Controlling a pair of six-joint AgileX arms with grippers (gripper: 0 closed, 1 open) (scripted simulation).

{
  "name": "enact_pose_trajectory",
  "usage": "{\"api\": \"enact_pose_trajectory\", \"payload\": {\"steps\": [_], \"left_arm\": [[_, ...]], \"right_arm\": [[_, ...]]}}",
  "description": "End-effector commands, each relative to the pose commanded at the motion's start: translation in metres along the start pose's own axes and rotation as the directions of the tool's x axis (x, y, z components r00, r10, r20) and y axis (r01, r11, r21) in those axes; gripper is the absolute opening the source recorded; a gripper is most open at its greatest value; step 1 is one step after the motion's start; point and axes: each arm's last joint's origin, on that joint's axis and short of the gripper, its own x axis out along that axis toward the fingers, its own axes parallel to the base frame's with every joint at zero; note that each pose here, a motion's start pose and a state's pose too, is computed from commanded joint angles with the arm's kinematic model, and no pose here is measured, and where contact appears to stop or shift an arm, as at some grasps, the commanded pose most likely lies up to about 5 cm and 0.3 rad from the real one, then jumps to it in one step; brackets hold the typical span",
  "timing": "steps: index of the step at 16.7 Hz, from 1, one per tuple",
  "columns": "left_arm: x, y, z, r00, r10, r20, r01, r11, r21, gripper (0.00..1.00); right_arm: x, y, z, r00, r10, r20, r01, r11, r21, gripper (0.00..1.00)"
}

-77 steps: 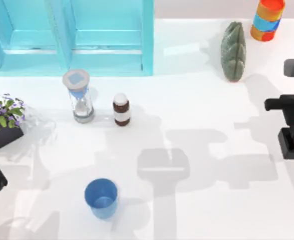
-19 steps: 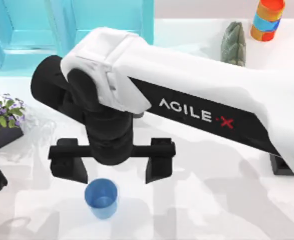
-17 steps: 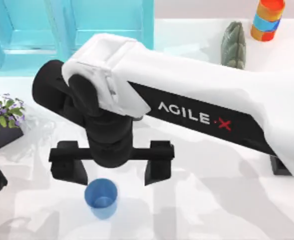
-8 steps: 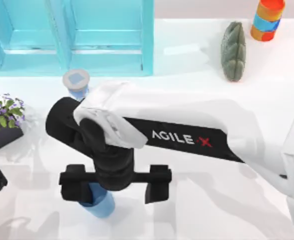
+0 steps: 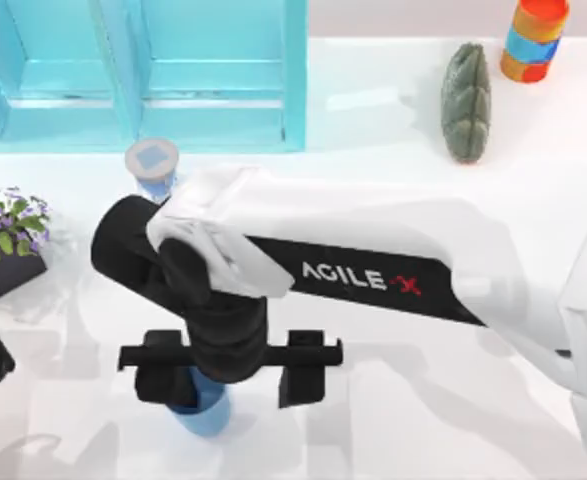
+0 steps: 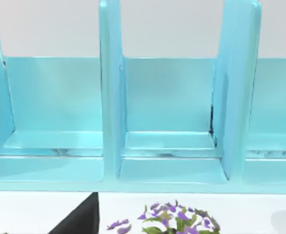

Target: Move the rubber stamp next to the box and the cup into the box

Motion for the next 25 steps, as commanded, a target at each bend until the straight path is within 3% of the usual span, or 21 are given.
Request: {"api": "enact_pose_trajectory", "payload": {"steps": [8,19,22,25], "left_arm": [[0.0,0.0,0.0,1.0,0.0,0.0,0.0,1.0,0.0,1.0],[0.0,0.0,0.0,1.0,0.0,0.0,0.0,1.0,0.0,1.0],[0.0,0.0,0.0,1.0,0.0,0.0,0.0,1.0,0.0,1.0],[0.0,0.0,0.0,1.0,0.0,0.0,0.0,1.0,0.0,1.0]], "right_arm": [[0.0,0.0,0.0,1.0,0.0,0.0,0.0,1.0,0.0,0.02],[-0.004,-0.006,0.002,1.0,-0.009,-0.005,0.009,1.0,-0.004,0.0],[-0.028,-0.031,0.005,1.0,-0.025,-0.016,0.025,1.0,-0.008,0.0],[-0.079,-0.064,0.005,0.999,0.031,0.023,-0.031,0.999,0.011,0.0]]}}
